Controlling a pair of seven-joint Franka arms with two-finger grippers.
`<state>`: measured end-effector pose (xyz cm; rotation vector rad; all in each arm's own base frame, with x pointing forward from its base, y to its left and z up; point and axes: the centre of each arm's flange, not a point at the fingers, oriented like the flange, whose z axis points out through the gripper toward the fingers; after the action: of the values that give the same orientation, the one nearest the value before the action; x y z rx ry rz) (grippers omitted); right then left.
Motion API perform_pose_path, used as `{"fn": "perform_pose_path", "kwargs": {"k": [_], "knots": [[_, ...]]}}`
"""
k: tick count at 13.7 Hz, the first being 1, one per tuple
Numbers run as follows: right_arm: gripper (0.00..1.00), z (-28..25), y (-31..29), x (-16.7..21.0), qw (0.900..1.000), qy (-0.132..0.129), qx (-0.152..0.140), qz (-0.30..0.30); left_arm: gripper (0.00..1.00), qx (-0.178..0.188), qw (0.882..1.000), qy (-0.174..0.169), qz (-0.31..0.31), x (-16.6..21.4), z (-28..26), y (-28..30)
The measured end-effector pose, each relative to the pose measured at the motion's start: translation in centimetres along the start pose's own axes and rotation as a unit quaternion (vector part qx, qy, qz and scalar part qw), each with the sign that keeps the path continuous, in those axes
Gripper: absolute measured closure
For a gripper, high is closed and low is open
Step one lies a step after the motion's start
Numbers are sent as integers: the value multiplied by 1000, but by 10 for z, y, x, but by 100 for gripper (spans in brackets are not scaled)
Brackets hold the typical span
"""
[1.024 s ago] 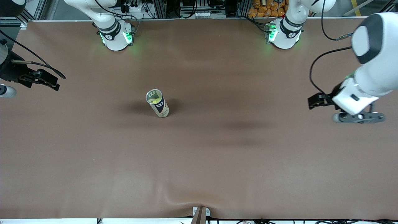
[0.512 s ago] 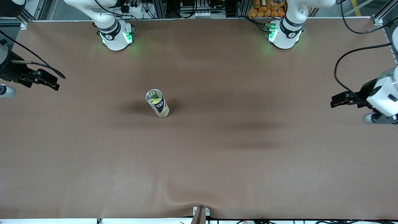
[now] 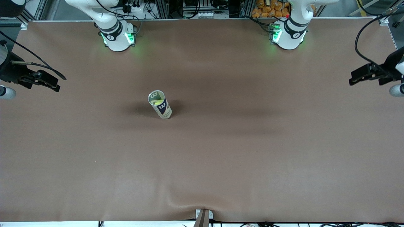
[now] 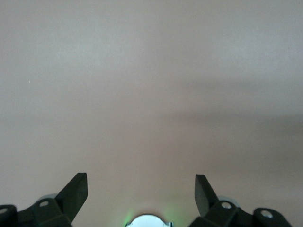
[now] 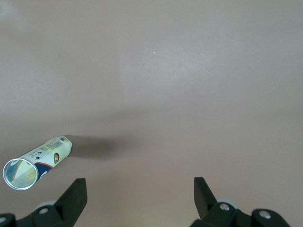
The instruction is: Insert tennis ball vertically with right arm
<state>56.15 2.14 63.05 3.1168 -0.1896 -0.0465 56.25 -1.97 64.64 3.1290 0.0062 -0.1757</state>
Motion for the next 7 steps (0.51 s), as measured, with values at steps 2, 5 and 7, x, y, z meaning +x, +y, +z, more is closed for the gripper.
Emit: {"fn": "perform_pose_path", "kwargs": {"k": [2,5,7], "knots": [[0,0,0,0,1000,0,0,0,0,0,1000,-11,0,-12,-6,-1],[0,0,1,0,1000,0,0,1,0,0,1000,-13,1,-18,-11,-1],[0,0,1,0,1000,0,0,1,0,0,1000,-14,2,-18,-10,0]]}}
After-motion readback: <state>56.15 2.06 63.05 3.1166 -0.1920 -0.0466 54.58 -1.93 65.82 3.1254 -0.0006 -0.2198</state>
